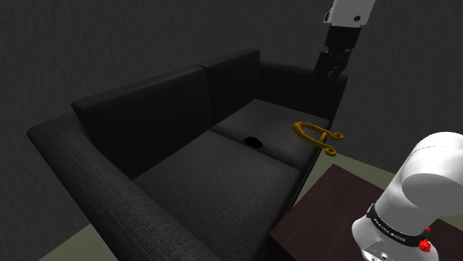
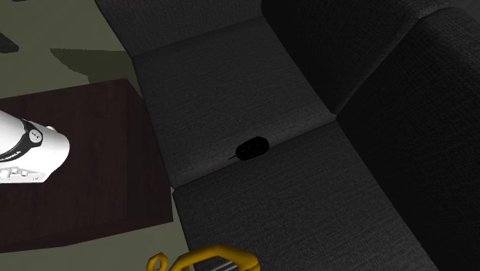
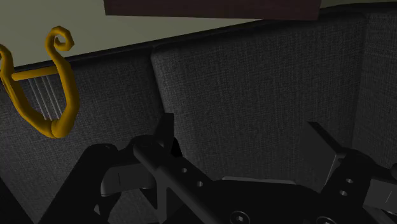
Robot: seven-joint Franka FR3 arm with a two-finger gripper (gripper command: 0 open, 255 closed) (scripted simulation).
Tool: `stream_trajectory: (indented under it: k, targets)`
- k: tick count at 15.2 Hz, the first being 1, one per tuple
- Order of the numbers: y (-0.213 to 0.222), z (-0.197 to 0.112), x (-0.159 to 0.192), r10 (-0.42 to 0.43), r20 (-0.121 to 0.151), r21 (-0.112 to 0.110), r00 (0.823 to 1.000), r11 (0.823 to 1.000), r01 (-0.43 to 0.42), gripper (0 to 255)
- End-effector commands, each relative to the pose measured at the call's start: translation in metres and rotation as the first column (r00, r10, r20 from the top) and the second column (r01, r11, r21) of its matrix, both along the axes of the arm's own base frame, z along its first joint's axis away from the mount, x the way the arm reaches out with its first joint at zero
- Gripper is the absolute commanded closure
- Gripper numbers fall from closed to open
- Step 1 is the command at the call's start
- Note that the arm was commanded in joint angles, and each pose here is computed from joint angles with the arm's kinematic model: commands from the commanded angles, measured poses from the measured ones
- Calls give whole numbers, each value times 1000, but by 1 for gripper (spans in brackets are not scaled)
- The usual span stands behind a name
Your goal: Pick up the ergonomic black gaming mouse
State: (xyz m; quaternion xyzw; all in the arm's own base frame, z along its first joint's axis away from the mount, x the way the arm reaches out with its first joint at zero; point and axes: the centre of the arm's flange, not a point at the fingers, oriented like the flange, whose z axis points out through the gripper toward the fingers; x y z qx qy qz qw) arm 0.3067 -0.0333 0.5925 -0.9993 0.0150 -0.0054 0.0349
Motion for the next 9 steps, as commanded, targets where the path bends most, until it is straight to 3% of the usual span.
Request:
stream_trajectory:
  k: [1,9]
  targets:
    - [0,0,0,0,0,0,1000,1000,0,0]
    - [-23,-81,66,-2,-10,14,1000,1000,3,0]
